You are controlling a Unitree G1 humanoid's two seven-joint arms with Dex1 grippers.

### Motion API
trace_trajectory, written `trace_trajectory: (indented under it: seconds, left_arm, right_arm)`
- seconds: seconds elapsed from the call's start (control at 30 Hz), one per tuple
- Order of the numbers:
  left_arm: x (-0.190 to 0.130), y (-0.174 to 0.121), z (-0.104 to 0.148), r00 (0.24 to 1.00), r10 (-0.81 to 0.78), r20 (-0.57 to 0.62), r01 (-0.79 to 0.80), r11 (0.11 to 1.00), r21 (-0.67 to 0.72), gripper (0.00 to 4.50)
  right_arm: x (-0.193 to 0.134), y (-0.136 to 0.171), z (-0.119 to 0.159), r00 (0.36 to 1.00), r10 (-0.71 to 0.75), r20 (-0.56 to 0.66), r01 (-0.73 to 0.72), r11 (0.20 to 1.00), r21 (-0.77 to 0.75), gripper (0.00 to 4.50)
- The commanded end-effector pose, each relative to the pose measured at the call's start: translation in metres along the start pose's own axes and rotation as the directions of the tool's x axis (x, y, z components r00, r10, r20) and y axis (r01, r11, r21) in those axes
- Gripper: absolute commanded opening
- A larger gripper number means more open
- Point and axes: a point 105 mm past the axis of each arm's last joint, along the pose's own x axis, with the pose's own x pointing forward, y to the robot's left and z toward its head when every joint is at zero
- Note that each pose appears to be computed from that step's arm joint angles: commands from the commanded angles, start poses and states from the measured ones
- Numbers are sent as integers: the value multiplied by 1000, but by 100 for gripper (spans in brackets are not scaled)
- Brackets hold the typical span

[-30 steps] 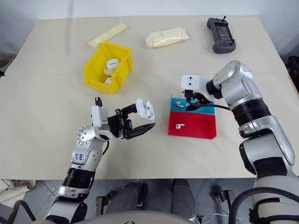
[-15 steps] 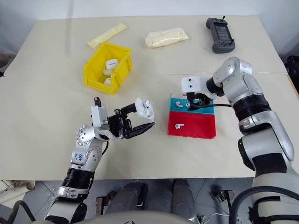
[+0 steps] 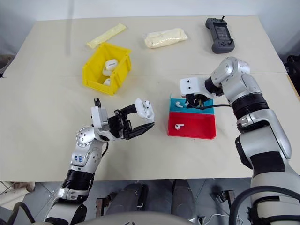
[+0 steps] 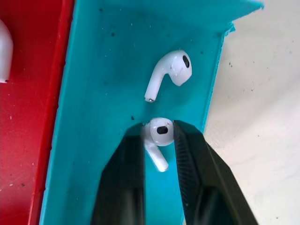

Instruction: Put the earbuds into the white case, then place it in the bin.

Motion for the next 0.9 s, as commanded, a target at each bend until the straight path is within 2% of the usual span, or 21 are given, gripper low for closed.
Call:
trace_trajectory:
  seconds: [0.03, 0.27, 0.4, 0.5, 0.63, 0.77, 0.9]
  left_arm:
    - [3, -2, 15, 999, -12, 39, 10, 998, 67, 271]
    - [4, -2, 14, 999, -15, 41, 13, 998, 63, 271]
    - [5, -3, 14, 999, -28, 44, 25, 998, 57, 271]
    - [7, -2, 13, 998, -43, 46, 41, 998, 50, 271]
    - [11, -1, 13, 996, -69, 52, 67, 997, 41, 271]
    - [15, 0, 12, 994, -92, 60, 90, 995, 34, 271]
    - [17, 2, 12, 993, -96, 65, 95, 995, 29, 271]
  right_arm:
    - [2, 3, -4, 1000, 16, -20, -17, 1000, -2, 58]
    - [-8, -3, 0, 999, -39, 20, 39, 999, 13, 58]
    - [-48, -17, 8, 971, -194, 137, 179, 977, 114, 58]
    - [-75, -8, 6, 942, -250, 225, 205, 957, 207, 58]
    - [-94, 19, 5, 858, -306, 413, 156, 921, 357, 58]
    - [-102, 49, 17, 734, -375, 567, 71, 872, 484, 58]
    - [-103, 65, 28, 603, -486, 632, 4, 795, 607, 58]
